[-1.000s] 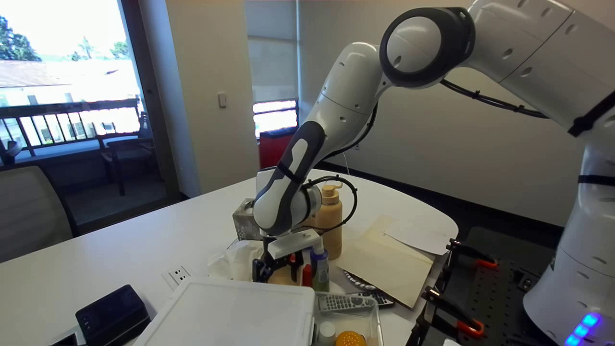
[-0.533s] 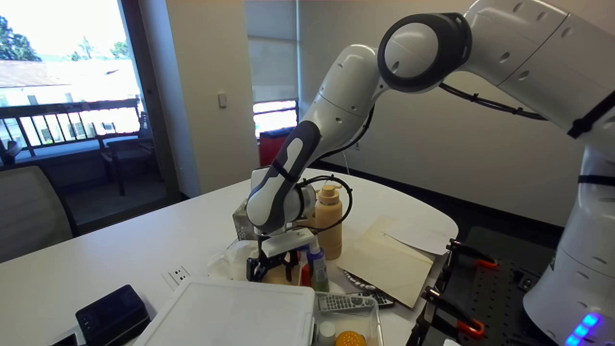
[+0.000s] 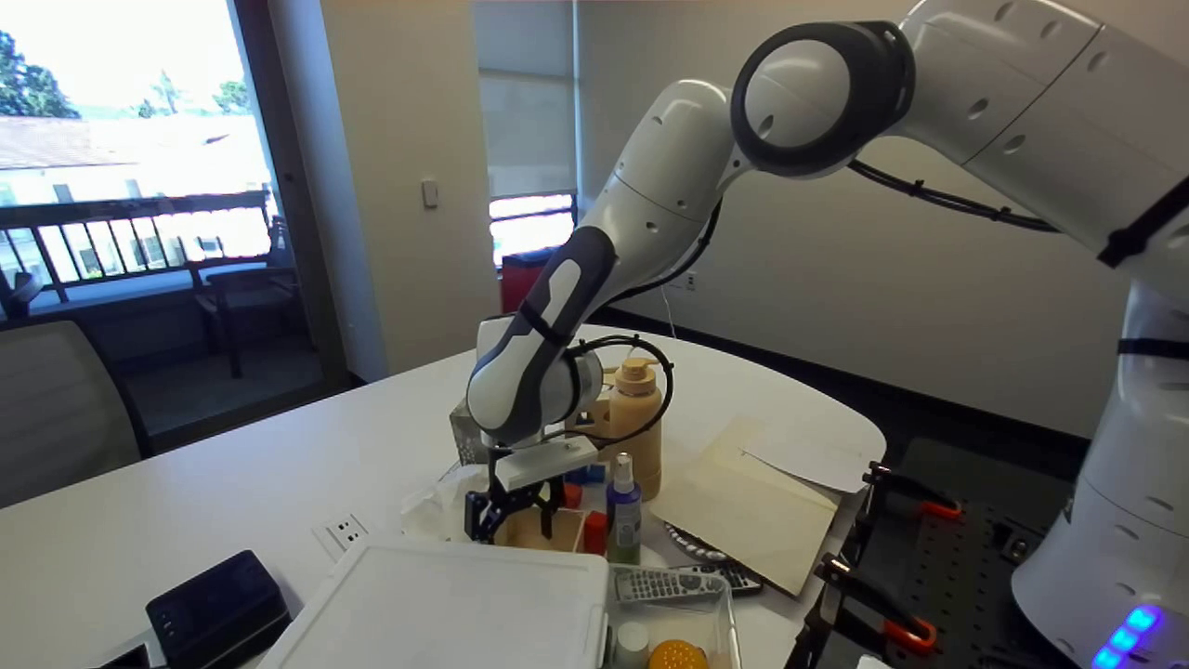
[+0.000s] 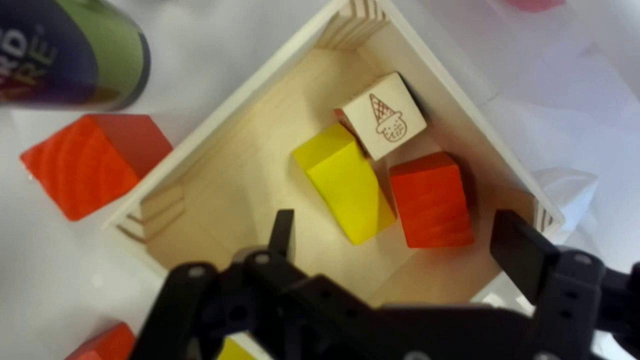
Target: Remove the blocks from the wooden box and put them in the clear container.
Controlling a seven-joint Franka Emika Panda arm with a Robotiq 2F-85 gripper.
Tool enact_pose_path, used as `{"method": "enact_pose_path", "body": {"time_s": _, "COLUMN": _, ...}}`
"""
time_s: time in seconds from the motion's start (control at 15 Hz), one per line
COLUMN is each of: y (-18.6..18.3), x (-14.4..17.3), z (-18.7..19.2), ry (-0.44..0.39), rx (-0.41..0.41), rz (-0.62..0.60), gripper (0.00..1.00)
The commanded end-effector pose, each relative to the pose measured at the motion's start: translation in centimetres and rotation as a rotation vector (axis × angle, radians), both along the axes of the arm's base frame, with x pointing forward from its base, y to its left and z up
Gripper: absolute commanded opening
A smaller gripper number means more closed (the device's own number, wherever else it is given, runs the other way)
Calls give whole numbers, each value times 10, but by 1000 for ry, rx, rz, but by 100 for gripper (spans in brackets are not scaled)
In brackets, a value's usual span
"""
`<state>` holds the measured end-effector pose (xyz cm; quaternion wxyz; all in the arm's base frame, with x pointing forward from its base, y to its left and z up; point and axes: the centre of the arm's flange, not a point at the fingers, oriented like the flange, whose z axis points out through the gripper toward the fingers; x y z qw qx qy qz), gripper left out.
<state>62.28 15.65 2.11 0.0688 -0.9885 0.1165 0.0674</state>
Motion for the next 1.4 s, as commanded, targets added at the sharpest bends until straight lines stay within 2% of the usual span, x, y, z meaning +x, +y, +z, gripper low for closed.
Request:
{"method": "enact_pose_path", "body": {"time_s": 0.0, "y": 3, "x": 4, "z": 0, "ry": 33, "rx": 5, "rz": -11, "gripper": 100}}
{"method": "enact_pose_path", "body": {"time_s": 0.53, "y": 4, "x": 2, "z": -20, "ry": 99, "rx": -2, "rz": -3, "gripper": 100}}
{"method": "enact_pose_path", "body": {"time_s": 0.67, "y": 4, "x": 2, "z": -23, "ry": 101, "rx": -2, "rz": -1, "gripper": 74}}
{"method": "enact_pose_path", "body": {"time_s": 0.93, "y": 4, "x": 3, "z": -24, "ry": 93, "rx": -9, "rz": 0, "gripper": 42}}
{"method": "enact_pose_path", "body": {"time_s": 1.33, "y": -2, "x": 4, "z": -14, "ry": 77, "rx": -8, "rz": -3, "gripper": 42}}
